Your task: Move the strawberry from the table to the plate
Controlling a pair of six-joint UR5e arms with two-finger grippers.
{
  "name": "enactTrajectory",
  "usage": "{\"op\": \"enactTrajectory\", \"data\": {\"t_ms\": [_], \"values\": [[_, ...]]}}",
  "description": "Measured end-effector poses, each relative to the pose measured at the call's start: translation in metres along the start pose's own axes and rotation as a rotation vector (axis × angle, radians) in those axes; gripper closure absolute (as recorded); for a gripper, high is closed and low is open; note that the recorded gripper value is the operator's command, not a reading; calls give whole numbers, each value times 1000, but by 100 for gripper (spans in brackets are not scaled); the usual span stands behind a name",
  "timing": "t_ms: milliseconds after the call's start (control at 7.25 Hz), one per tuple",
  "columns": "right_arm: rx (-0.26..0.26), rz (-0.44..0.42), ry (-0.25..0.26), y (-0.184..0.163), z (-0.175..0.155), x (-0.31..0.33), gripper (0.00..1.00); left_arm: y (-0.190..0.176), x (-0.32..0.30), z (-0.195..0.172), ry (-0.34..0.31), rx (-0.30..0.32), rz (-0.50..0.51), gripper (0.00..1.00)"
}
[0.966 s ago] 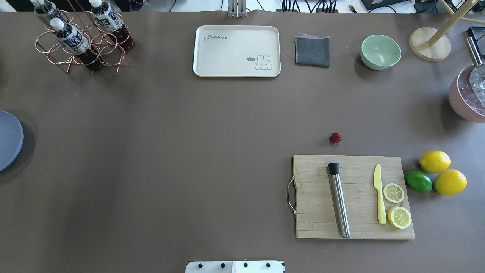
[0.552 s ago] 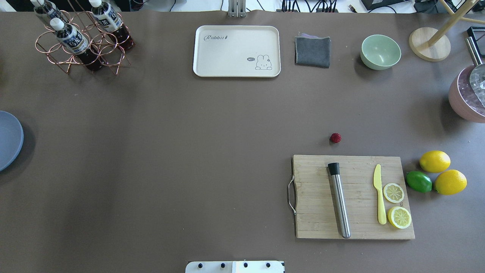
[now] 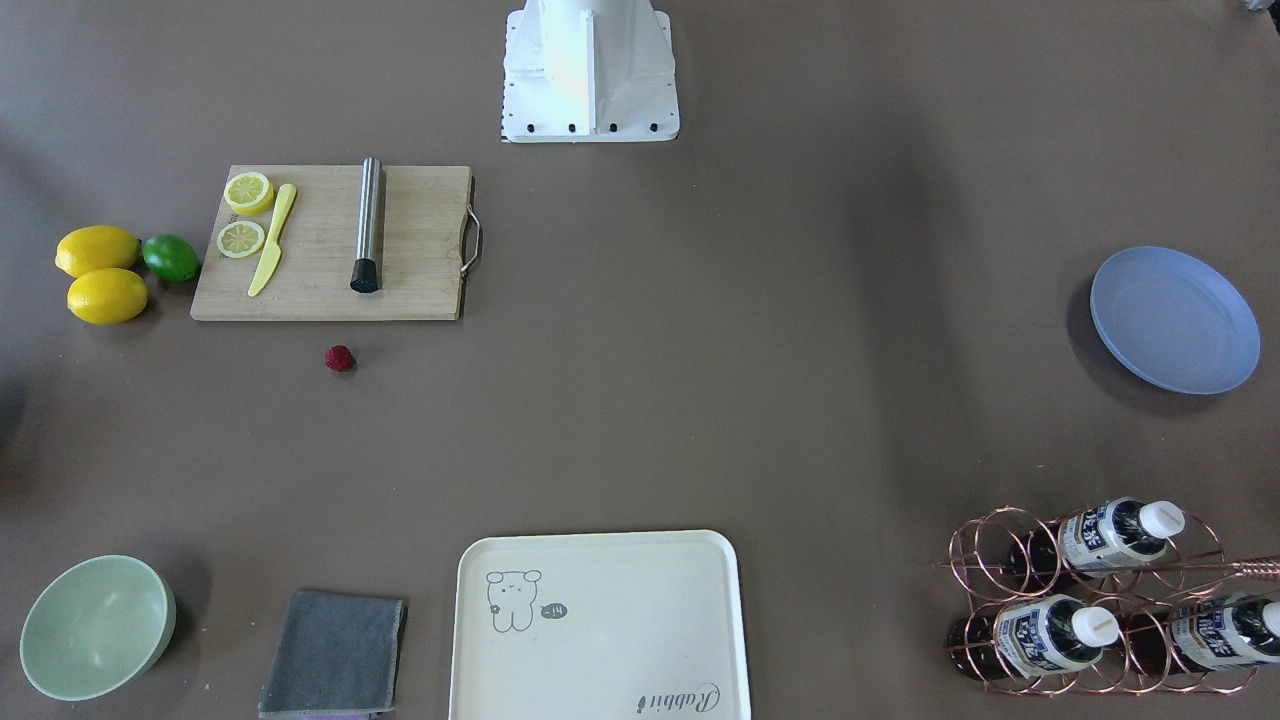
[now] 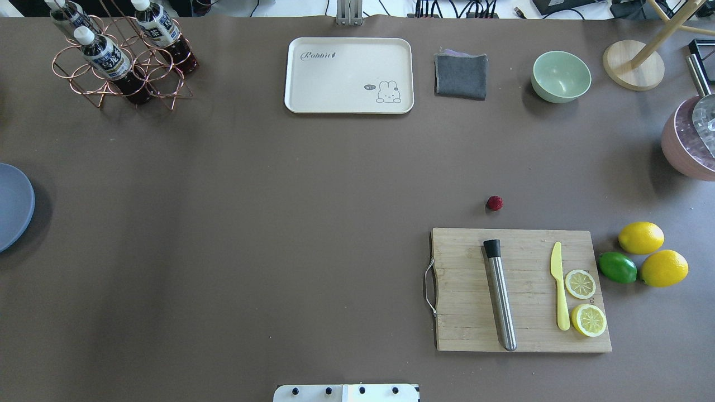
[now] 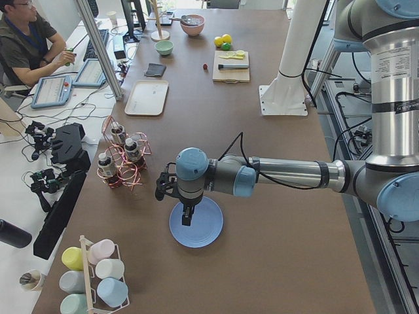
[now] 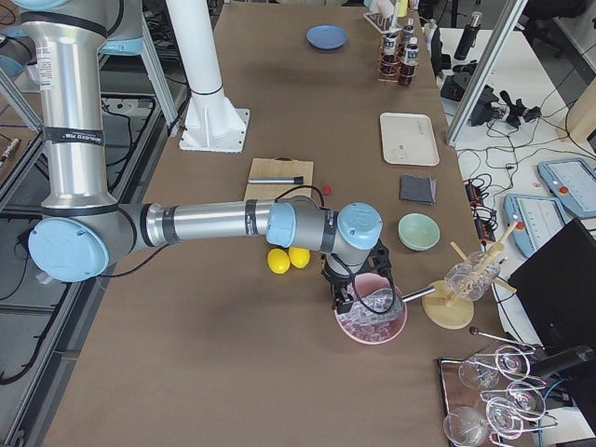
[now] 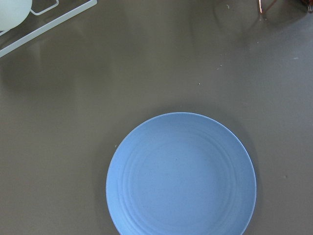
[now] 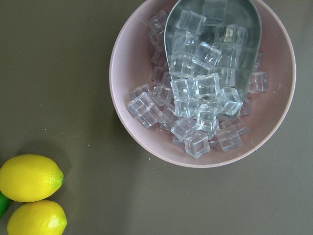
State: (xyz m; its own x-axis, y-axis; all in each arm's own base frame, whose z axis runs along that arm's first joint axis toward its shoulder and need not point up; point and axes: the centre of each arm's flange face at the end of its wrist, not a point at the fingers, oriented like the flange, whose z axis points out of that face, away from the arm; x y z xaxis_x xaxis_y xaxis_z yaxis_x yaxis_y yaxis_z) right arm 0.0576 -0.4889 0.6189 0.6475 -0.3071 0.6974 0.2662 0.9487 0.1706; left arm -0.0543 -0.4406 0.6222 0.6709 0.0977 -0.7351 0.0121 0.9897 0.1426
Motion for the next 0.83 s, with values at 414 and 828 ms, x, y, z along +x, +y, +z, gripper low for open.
{"op": "enactTrajectory", "data": {"t_ms": [414, 828], "values": [[1, 1, -1, 1, 0, -1, 0, 5, -2, 2, -1, -5, -5, 3], [-1, 3, -2, 3, 1, 0, 0, 6, -3, 3, -1, -7, -9, 3]]}}
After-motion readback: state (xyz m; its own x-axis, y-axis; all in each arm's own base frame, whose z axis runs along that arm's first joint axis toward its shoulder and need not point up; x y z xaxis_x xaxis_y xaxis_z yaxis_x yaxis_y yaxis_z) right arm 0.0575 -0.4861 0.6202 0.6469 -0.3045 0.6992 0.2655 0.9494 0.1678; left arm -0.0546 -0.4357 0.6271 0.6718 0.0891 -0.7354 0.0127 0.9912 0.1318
